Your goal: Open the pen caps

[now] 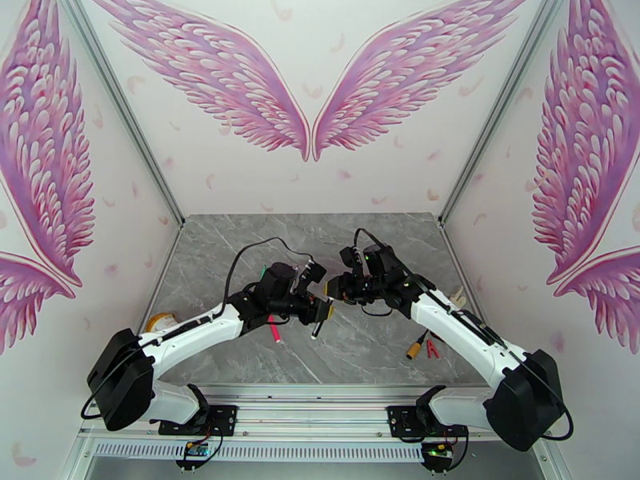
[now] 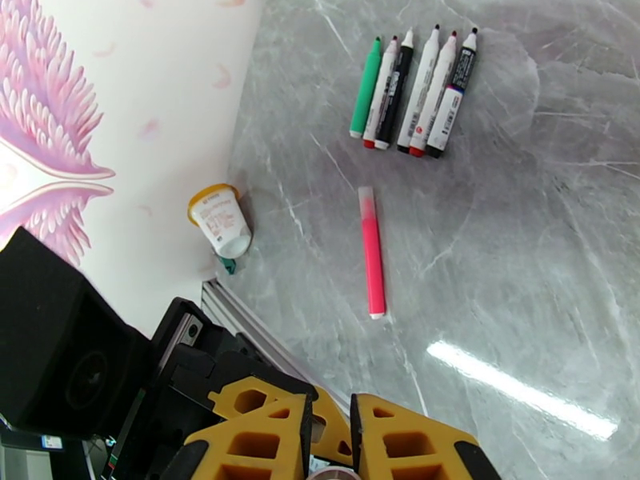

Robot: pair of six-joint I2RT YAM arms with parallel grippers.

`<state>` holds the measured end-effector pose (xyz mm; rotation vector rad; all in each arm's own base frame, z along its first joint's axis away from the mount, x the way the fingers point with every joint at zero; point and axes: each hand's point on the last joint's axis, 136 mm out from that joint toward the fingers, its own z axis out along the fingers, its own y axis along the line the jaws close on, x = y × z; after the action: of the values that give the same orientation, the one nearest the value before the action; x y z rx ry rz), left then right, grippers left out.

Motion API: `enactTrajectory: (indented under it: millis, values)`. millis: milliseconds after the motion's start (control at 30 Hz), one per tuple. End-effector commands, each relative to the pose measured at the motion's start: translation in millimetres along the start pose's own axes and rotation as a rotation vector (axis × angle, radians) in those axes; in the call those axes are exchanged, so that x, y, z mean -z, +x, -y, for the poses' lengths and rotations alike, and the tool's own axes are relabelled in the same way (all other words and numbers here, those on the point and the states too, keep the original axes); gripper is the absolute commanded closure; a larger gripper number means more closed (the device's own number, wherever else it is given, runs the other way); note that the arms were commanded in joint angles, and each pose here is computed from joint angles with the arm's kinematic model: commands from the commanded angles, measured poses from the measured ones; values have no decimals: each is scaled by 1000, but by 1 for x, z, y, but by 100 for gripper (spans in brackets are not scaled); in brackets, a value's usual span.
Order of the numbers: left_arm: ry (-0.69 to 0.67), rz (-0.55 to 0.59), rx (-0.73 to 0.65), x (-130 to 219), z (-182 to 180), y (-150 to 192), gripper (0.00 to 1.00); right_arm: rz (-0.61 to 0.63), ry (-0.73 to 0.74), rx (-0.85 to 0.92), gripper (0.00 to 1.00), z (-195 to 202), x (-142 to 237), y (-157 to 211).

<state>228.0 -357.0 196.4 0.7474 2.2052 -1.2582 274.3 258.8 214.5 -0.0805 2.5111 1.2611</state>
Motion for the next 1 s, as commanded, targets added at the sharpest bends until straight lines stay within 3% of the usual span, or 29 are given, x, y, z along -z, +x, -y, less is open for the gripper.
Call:
enactTrajectory:
  millis: [0,367,600,700,833,967]
  values:
    - [30,-5,-14,-2,7,0,84,29,-45,24,89,-17,6,-6]
    - [-208,-12,-110,-1,-10,15,96,194,100,-77,93,13,23,-27]
    - [147,-36,-23,1,30,18,97,229,-105,62,94,-21,38,-38]
    - [197,-69,-23,1,35,23,97,216,-151,101,95,-25,44,-39]
    - [44,-104,-60,-2,17,30,97,248,-96,90,95,-12,53,-47]
    - [-200,-111,-141,-2,-5,32,98,330,69,-12,97,22,63,-59]
